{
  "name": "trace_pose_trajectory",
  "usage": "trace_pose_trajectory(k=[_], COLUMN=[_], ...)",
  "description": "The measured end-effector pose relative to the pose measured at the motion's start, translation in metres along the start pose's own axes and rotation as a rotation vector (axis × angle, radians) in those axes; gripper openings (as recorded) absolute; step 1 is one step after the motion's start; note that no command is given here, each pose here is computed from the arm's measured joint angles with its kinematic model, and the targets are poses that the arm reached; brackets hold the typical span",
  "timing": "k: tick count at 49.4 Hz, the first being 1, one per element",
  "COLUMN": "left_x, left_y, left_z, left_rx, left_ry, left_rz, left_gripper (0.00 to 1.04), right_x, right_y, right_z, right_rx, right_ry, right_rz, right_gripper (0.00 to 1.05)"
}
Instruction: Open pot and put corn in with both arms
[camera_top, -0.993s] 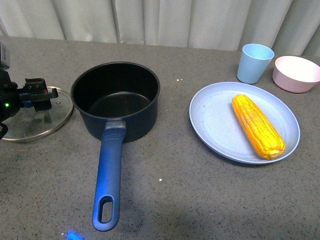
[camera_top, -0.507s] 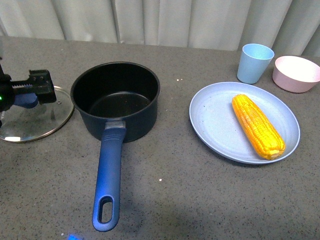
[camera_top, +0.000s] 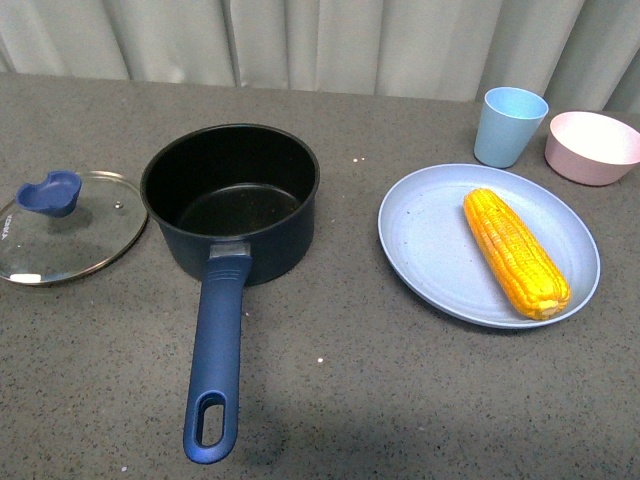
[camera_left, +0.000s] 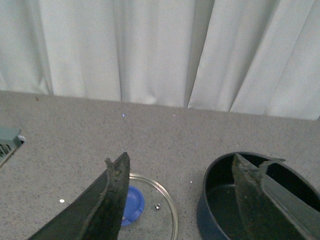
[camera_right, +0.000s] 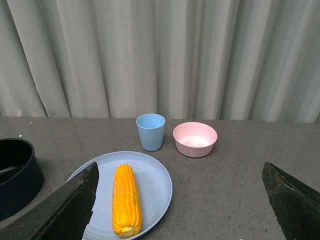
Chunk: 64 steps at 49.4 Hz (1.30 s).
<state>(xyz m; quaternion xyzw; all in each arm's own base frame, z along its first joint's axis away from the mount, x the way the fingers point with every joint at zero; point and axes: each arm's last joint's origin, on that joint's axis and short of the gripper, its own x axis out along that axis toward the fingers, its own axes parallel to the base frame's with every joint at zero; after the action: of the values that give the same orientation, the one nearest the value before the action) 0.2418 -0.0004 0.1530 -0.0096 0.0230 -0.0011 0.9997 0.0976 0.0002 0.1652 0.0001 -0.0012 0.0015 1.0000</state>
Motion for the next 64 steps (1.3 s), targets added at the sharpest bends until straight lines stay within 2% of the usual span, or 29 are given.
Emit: trace_pose_trajectory(k=[5,20,64], left_x=[-0.018,-0.051,-0.106], left_y=[0.000,0.000,0.000], left_z=[0.011,0.006,0.012], left_rx=[0.005,0.010,0.012], left_ry=[-0.050,-0.030,-0.055], left_rz=[0.000,0.001,0.000], left_gripper=[0.48,0.04,0.04], right_x=[0.000,0.000,0.000], right_y=[0.000,0.000,0.000], right_z=[0.000,0.000,0.000], right_rx=[0.000,0.000,0.000], right_ry=[-0.001,0.000,0.000], right_rz=[0.000,0.000,0.000], right_gripper=[0.96,0.96,0.96])
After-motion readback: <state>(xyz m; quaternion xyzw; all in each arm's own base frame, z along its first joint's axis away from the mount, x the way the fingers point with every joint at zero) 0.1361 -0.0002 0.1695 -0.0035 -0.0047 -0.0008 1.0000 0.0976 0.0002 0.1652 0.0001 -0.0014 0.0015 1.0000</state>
